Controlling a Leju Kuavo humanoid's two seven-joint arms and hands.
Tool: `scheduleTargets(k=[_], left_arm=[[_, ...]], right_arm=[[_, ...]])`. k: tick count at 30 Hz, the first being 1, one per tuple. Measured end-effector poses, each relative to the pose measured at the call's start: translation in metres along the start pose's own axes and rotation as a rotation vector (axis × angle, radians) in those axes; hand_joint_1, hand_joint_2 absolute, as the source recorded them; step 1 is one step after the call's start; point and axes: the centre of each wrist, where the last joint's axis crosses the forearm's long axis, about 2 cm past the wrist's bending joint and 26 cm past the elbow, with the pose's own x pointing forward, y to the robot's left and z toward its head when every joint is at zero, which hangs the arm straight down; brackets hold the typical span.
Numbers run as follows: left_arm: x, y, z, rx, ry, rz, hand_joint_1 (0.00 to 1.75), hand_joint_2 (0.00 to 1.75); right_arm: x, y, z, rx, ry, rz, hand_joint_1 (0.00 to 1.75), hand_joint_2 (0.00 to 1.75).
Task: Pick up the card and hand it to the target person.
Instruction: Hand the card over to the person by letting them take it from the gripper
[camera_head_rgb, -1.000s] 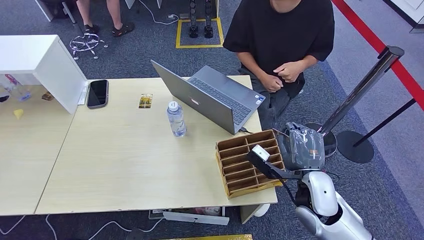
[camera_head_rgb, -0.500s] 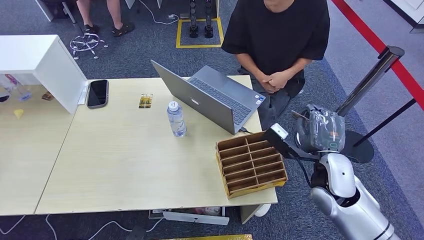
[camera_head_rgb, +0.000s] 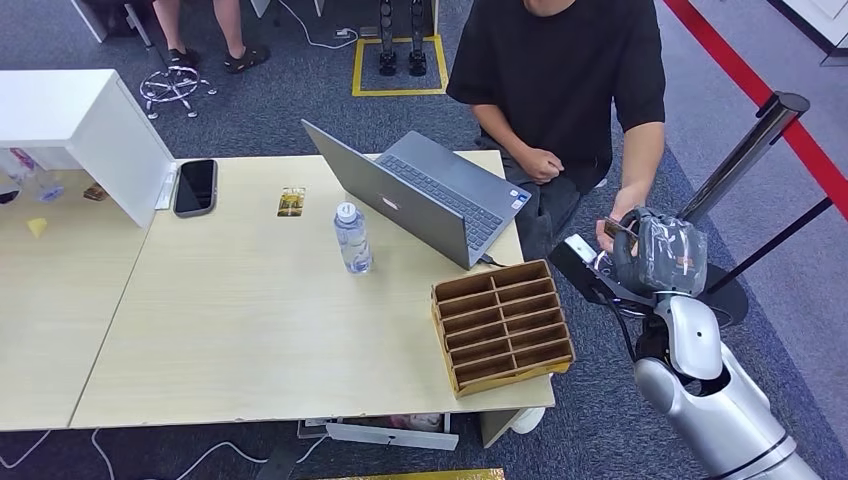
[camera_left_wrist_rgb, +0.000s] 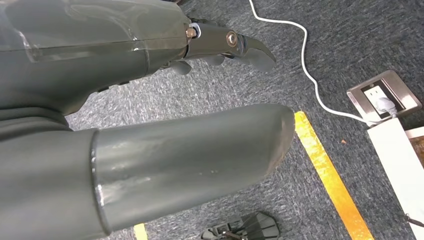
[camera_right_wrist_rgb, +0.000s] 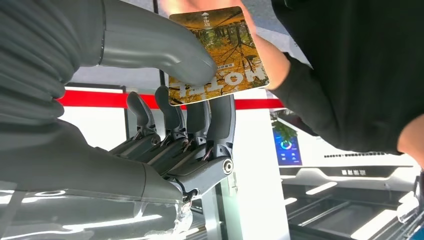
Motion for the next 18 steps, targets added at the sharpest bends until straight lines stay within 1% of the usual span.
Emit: scheduleTargets(k=[5,8,11,12,13,15,16,17,18], left_arm=[[0.001,0.000,0.000,0.000,-0.001,-0.001,0.00,0.00],[0.001,-0.001,0.000,-0.002,-0.003,-0.002,0.00,0.00],[0.002,-0.002,0.000,-0.004,-0.005,-0.002,0.00,0.00],[0.002,-0.002,0.001,-0.005,-0.005,-0.002,0.00,0.00],[0.002,-0.002,0.001,-0.005,-0.005,-0.003,0.00,0.00],[0.003,-0.003,0.001,-0.005,-0.006,-0.004,0.00,0.00],[0.003,-0.003,0.001,-0.006,-0.006,-0.004,0.00,0.00],[0.003,-0.003,0.001,-0.006,-0.006,-0.005,0.00,0.00],[0.003,-0.003,0.001,-0.006,-0.006,-0.005,0.00,0.00]], right_arm=[[-0.005,0.007,0.000,0.019,0.018,0.017,1.33,1.75],[-0.008,0.009,0.000,0.027,0.025,0.025,1.29,1.75],[-0.010,0.012,0.000,0.034,0.031,0.031,1.13,1.75],[-0.010,0.012,0.000,0.036,0.033,0.033,1.00,1.75],[-0.011,0.013,0.000,0.039,0.035,0.035,0.79,1.75],[-0.012,0.015,0.000,0.045,0.039,0.040,0.29,1.75],[-0.013,0.016,0.000,0.049,0.041,0.043,0.10,1.75],[-0.014,0.017,0.000,0.054,0.044,0.047,0.03,1.75],[-0.014,0.018,0.000,0.060,0.047,0.051,0.00,1.75]])
